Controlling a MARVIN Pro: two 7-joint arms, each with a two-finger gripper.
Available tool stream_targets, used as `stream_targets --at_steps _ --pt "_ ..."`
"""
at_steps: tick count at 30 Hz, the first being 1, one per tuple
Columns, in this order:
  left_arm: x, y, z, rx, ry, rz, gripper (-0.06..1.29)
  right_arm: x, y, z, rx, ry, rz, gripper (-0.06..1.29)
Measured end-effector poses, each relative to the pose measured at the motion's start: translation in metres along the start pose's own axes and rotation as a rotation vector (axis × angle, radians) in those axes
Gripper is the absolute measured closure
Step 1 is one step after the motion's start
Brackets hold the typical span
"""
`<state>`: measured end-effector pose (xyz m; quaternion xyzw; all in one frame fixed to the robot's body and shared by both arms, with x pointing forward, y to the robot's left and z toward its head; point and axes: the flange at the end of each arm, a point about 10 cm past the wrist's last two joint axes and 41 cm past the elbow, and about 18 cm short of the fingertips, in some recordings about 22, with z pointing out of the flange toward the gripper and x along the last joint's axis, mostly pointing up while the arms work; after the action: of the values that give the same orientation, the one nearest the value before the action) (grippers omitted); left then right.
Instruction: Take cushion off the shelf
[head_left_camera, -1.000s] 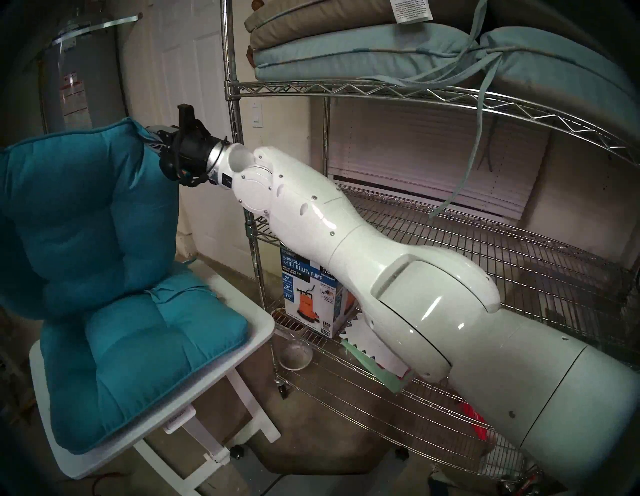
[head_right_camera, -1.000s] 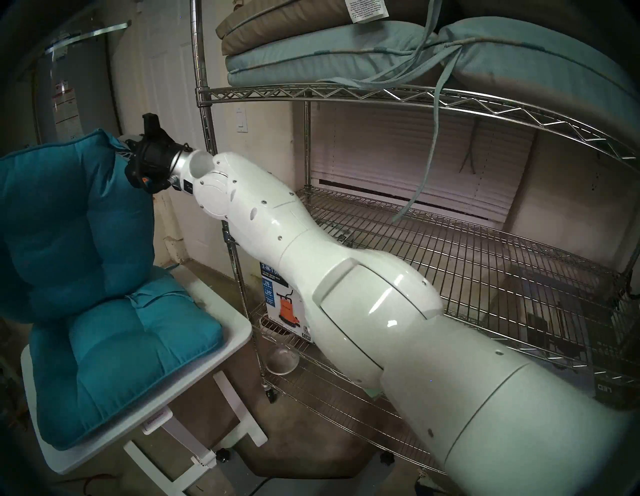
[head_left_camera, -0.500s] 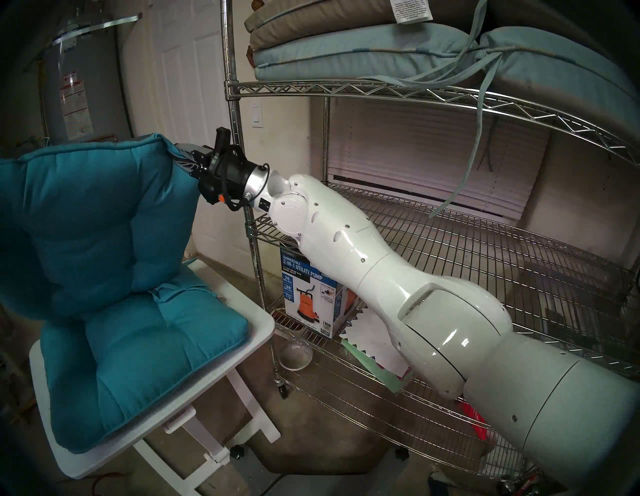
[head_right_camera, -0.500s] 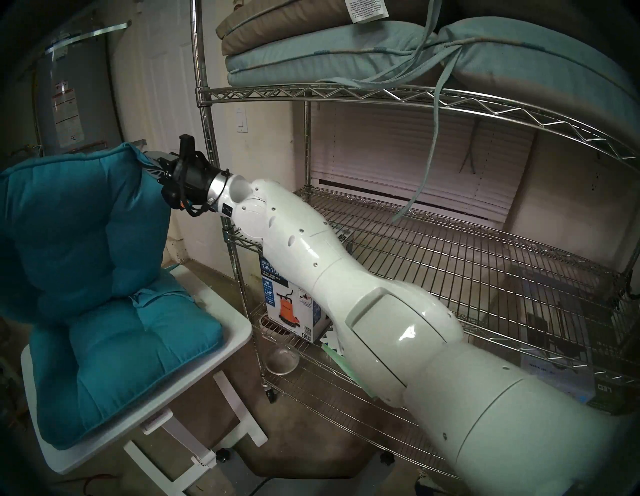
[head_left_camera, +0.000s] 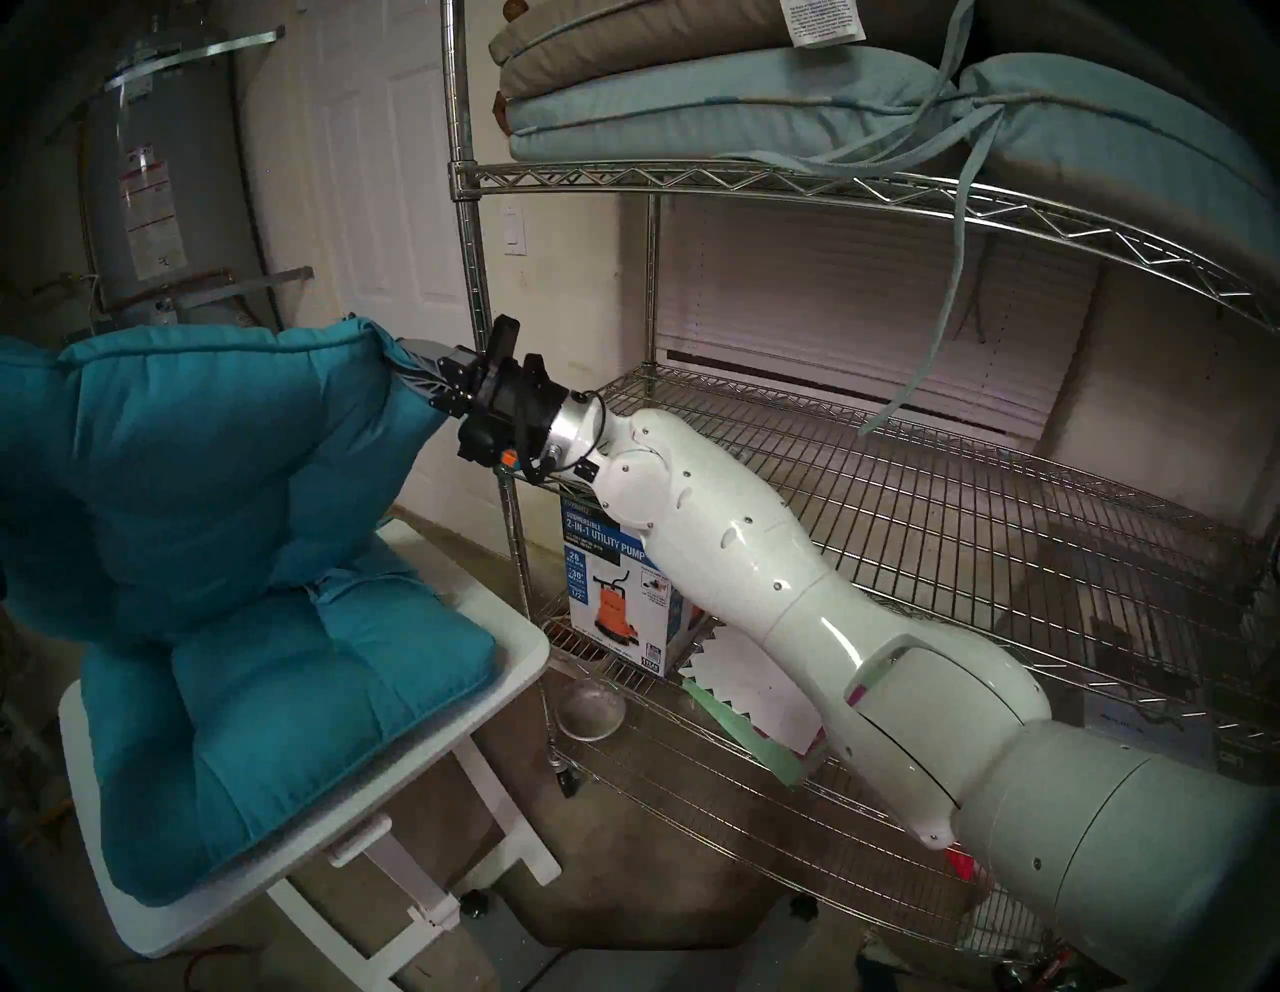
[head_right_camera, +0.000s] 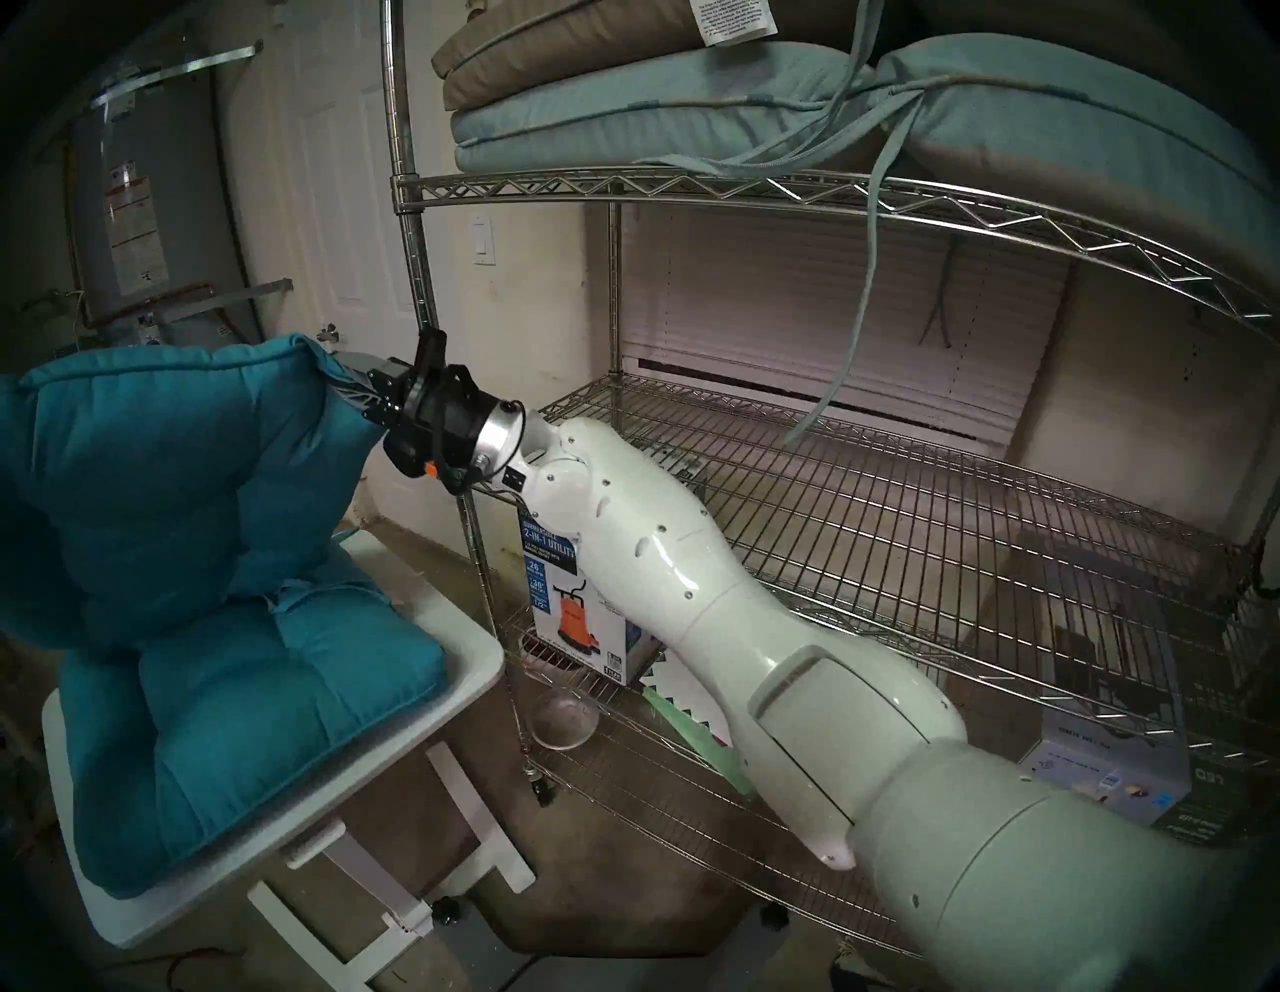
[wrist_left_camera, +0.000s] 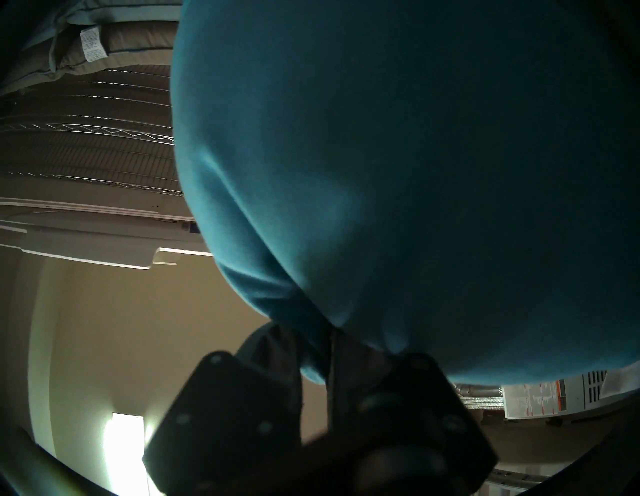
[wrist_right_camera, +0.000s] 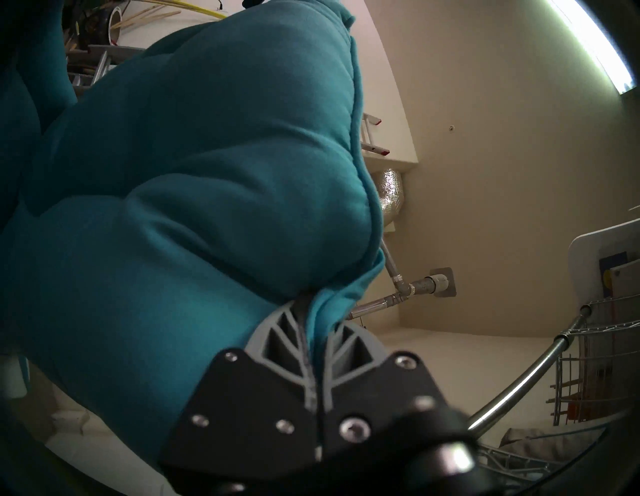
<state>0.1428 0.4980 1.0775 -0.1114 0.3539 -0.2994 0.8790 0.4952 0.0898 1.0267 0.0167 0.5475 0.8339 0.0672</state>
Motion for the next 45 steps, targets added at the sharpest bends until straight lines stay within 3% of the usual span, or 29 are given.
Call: stream_targets --at_steps 12,25,38,45 --pt "0.023 -0.014 -0.017 0.02 0.017 -0.069 1.12 0.02 -0.033 -0.053 -0.011 0.003 0.073 1.23" --pt "0.052 -0.025 -0.048 0.001 0.037 -0.168 1.12 0.055 -0.079 -0.118 0.01 -0.012 0.181 1.23" --pt "0.084 -0.026 -0.109 -0.139 0.06 -0.294 1.14 0.111 -0.132 -0.191 0.089 -0.033 0.318 1.23" --pt "0.096 -0.03 -0.141 -0.219 0.064 -0.342 1.14 0.14 -0.148 -0.22 0.117 -0.051 0.376 1.23"
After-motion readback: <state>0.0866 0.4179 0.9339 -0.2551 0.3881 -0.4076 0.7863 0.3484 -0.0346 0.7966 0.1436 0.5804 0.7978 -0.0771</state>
